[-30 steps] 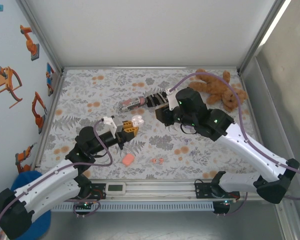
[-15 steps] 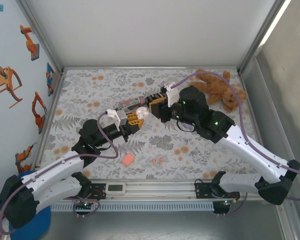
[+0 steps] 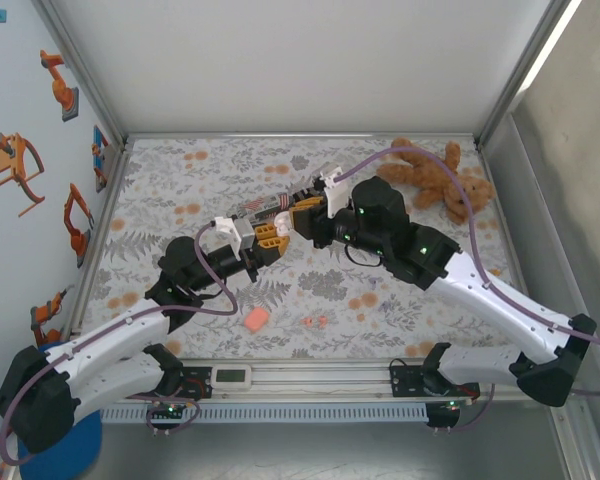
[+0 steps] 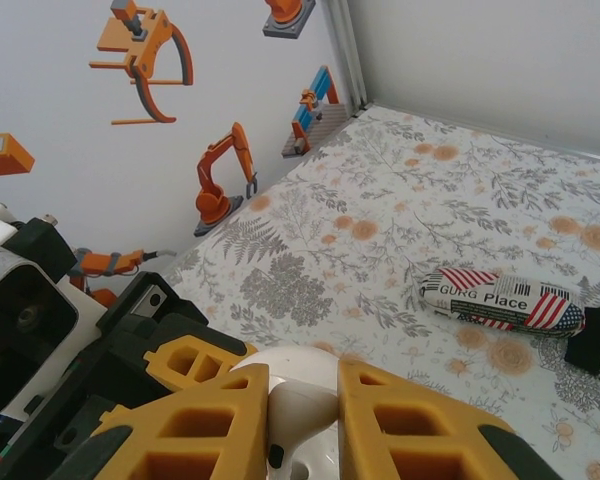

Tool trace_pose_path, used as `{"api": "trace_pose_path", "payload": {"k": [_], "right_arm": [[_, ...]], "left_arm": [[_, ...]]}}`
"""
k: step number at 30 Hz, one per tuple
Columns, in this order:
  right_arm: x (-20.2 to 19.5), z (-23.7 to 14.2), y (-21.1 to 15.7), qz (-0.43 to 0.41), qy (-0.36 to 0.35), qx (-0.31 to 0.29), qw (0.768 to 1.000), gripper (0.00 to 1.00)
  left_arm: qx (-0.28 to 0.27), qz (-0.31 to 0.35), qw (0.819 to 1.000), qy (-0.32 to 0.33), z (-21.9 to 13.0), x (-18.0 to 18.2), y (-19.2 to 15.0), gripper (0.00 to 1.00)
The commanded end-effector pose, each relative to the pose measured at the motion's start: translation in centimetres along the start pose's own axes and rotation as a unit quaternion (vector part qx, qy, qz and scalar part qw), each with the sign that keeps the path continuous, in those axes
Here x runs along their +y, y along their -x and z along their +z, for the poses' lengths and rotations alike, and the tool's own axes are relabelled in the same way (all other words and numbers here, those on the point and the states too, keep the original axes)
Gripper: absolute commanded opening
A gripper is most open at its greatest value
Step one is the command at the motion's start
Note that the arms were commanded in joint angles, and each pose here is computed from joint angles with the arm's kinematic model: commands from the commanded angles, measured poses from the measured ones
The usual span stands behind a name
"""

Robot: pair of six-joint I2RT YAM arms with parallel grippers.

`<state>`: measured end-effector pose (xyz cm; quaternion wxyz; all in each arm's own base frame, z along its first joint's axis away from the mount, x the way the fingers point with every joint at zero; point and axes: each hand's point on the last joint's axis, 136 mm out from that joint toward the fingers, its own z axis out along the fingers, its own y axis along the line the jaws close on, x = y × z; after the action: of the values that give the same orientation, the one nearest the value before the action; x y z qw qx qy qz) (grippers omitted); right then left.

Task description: Insert wireless bluetooth earbuds into charging case

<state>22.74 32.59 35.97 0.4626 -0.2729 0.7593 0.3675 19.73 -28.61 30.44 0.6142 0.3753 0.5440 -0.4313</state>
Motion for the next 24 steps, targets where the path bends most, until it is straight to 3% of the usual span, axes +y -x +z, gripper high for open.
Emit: {"api": "trace_pose_path", "payload": {"k": [1,24], "right_arm": [[0.0,0.7,-0.1,-0.007,-0.003,-0.007,1.000,0.21],[0.2,0.9,-1.9,-0.003,-0.005,0.035,0.999,0.21]], "left_arm": [[-0.036,0.021,0.999,-0.017,0.2,-0.7,2.7,0.05],[-0.039,0.026,0.999,-0.016,0.1,-0.8,3.1,0.05]]}}
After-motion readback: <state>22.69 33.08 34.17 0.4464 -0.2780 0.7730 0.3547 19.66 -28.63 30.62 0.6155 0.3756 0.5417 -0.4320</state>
